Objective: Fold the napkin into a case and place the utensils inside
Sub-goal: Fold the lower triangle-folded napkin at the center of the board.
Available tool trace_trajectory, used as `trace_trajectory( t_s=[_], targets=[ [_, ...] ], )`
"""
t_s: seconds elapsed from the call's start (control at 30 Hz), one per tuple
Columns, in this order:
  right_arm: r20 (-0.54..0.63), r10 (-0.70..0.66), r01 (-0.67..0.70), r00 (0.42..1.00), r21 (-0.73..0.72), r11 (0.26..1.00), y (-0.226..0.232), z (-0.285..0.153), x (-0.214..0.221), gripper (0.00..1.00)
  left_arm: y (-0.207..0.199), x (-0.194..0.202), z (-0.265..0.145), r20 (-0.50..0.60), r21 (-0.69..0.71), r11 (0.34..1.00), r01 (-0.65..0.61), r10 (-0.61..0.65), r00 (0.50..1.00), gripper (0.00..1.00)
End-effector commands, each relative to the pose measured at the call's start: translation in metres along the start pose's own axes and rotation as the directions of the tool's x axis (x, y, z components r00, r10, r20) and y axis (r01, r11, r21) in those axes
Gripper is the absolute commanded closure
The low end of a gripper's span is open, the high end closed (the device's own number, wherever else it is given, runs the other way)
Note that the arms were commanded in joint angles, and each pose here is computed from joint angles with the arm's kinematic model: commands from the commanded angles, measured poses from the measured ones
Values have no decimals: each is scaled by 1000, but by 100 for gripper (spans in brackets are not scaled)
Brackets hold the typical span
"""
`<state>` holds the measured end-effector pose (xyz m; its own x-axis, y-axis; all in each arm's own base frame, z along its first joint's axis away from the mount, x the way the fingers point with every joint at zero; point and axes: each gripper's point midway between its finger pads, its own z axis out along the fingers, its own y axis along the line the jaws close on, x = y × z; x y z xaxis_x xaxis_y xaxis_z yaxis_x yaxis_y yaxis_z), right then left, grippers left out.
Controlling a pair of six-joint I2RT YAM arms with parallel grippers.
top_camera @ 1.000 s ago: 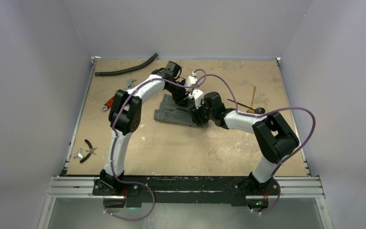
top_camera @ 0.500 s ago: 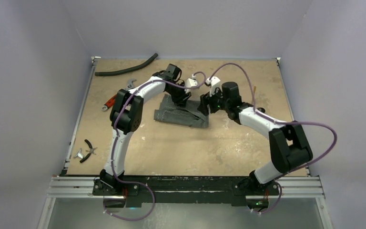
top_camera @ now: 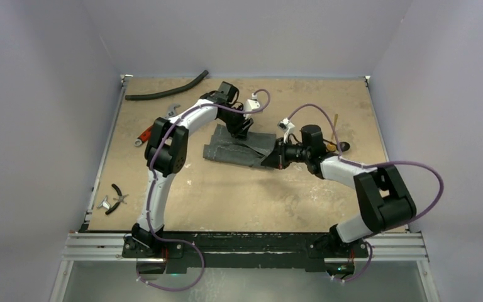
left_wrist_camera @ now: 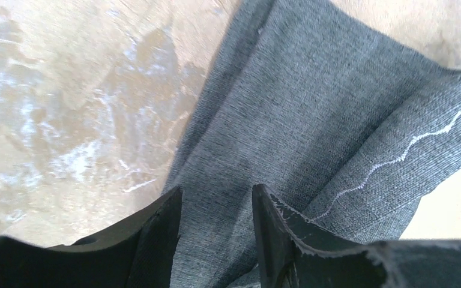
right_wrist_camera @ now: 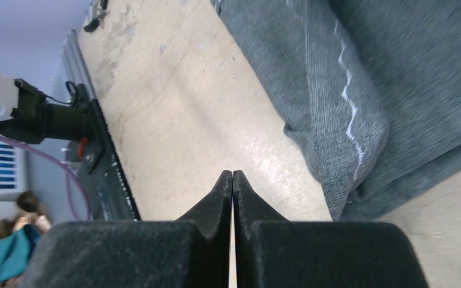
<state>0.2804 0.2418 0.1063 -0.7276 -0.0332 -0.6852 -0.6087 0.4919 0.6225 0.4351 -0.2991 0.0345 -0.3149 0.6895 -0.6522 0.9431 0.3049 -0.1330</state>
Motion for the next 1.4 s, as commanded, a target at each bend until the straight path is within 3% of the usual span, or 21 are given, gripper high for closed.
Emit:
trace_trajectory(
  t_s=[0.0, 0.37, 0.73, 1.0, 1.17, 1.27, 1.37],
  targets=[
    [25, 53, -49, 998, -143, 989, 16, 9, -6, 100, 10, -39, -19, 109, -6, 1000, 22, -21, 994, 53],
    [39, 97, -93, 994, -102, 990, -27, 46, -28, 100, 25, -28, 13, 79, -62, 998, 8, -3, 997, 51],
    [40, 278, -279, 960, 43, 959, -80, 59, -10, 100, 18, -16, 12, 39, -41, 999, -22, 23, 999, 53],
    [24, 346, -346, 938, 108, 932, -95, 63, -2, 100, 14, -51, -26, 98, -81, 995, -58, 66, 993, 51],
    [21, 264, -264, 964, 86, 961, -82, 57, -25, 88, 20, -69, -67, 131, -136, 990, -30, 48, 990, 43],
    [6, 250, -250, 968, 55, 967, -68, 52, -34, 88, 17, -60, -92, 99, -128, 991, -25, 38, 994, 36],
    [5, 210, -210, 978, -35, 977, -43, 46, -52, 88, 9, -27, -114, 23, -109, 994, -9, 11, 1000, 35]
  ],
)
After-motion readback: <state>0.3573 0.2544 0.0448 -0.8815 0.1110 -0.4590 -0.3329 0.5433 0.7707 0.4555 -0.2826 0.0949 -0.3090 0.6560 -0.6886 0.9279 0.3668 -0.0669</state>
